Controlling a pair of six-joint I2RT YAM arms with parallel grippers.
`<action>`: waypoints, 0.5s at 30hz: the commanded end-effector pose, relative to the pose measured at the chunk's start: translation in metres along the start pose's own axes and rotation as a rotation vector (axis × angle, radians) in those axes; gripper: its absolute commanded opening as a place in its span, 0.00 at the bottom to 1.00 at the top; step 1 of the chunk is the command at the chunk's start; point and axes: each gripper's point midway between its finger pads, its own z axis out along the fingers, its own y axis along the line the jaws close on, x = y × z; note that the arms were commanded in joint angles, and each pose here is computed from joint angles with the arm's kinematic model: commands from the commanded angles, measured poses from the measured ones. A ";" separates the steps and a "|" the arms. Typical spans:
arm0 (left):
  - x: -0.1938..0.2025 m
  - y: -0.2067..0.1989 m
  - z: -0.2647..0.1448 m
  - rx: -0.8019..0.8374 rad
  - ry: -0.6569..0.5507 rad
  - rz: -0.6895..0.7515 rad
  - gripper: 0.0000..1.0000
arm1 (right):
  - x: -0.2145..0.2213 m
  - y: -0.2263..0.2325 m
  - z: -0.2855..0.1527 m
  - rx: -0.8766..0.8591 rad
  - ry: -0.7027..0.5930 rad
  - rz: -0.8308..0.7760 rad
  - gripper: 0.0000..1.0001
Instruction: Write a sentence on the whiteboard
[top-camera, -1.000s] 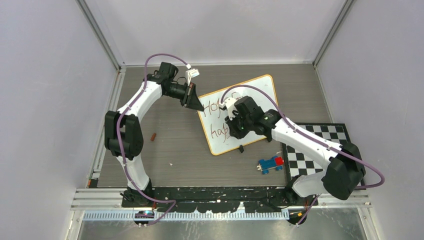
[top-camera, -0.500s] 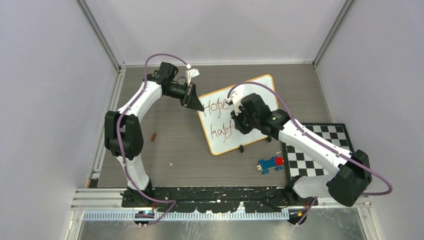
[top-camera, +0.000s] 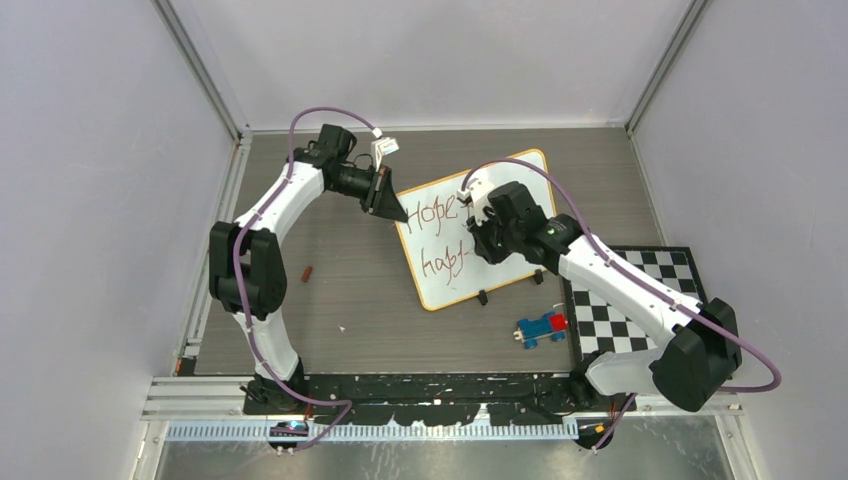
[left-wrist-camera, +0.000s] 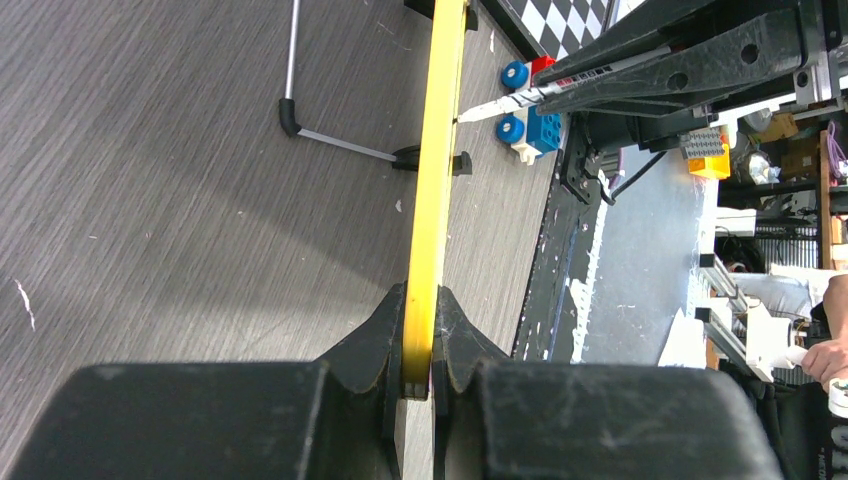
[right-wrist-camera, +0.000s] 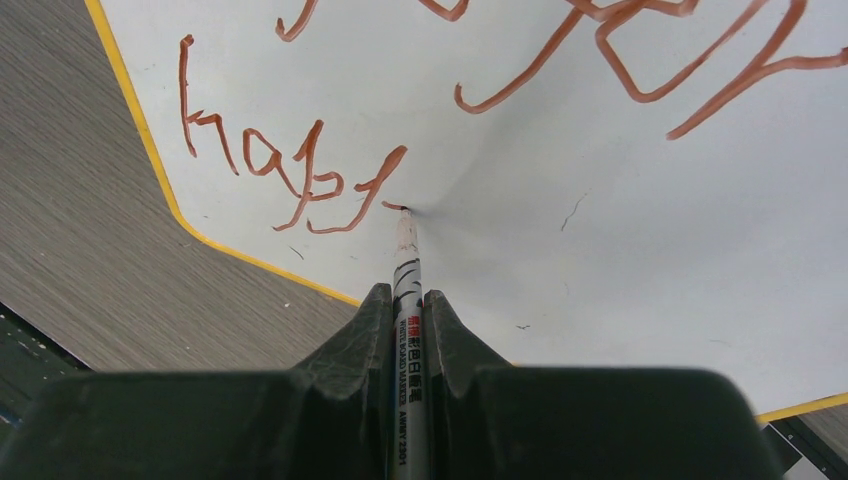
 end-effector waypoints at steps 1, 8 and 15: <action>-0.005 0.011 -0.007 -0.094 0.006 0.059 0.00 | -0.025 -0.016 -0.011 0.058 -0.088 0.008 0.00; -0.005 0.011 -0.007 -0.096 0.006 0.060 0.00 | 0.000 -0.003 -0.002 -0.011 -0.013 0.017 0.00; -0.007 0.011 -0.007 -0.094 0.004 0.063 0.00 | 0.004 0.012 0.002 -0.053 0.006 -0.002 0.00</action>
